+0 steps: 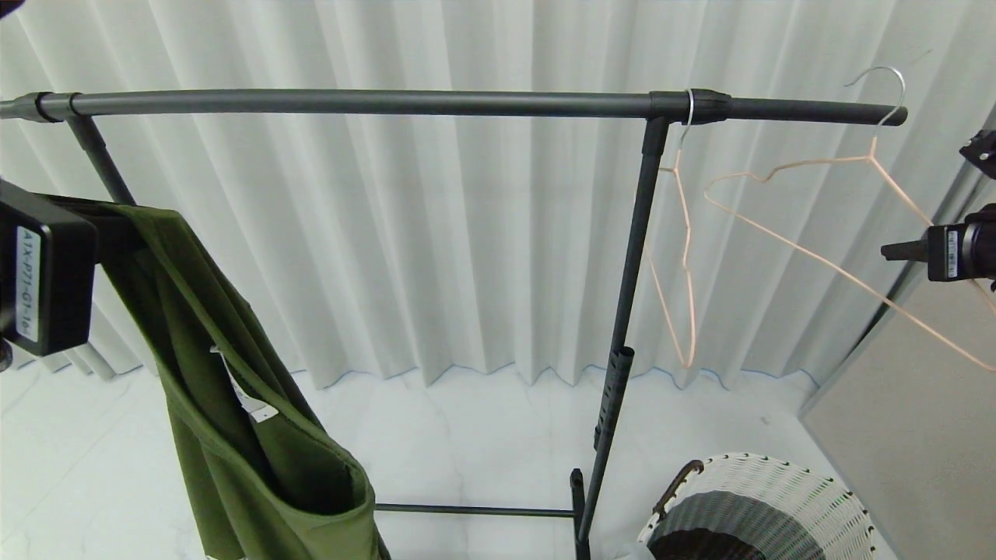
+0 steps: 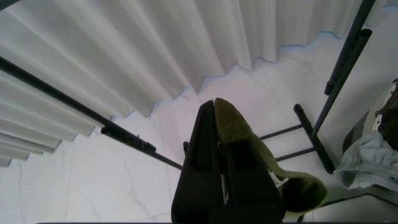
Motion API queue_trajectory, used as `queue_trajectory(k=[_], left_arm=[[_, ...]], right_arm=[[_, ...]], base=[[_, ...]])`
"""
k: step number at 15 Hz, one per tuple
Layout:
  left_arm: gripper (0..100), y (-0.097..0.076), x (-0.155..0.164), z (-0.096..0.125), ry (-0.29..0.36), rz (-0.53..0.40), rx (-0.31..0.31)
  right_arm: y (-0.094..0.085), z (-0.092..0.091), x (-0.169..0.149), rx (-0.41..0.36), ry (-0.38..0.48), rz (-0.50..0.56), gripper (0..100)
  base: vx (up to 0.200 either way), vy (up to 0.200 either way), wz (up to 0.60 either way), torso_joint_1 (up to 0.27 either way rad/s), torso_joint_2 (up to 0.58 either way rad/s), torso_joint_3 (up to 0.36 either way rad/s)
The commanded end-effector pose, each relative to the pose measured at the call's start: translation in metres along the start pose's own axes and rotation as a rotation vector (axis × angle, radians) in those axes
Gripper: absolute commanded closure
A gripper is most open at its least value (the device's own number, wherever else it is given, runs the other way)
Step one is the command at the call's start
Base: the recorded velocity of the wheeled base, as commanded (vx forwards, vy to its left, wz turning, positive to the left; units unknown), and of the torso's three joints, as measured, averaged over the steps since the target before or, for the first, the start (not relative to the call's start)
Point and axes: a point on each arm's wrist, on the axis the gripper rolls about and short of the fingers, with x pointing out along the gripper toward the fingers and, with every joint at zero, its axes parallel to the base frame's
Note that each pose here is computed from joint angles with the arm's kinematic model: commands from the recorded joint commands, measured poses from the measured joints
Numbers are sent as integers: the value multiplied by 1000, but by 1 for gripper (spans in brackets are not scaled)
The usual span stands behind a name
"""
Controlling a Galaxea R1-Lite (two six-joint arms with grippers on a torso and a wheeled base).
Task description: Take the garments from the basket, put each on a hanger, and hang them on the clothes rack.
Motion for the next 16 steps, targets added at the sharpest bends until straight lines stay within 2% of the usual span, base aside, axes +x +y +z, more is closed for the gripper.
queue_trajectory(k=[1,6,9,16], left_arm=[[100,0,-1,0,-2,0,-1],[100,-1,1,-1,6,-1,5],[100,-1,1,-1,6,0,18],[100,-1,1,-1,5,1,24]], right_arm=[[9,6,-19,-3,-37,-4,100],[22,5,-49,-3,-26,-86,100],[29,-4,-61,-4,-24,-105,100],[38,-9,-68,-15,-26,-81,100]], base=[[0,0,0,0,0,0],[0,0,0,0,0,0],[0,0,0,0,0,0],[-200,0,0,-1,2,2]])
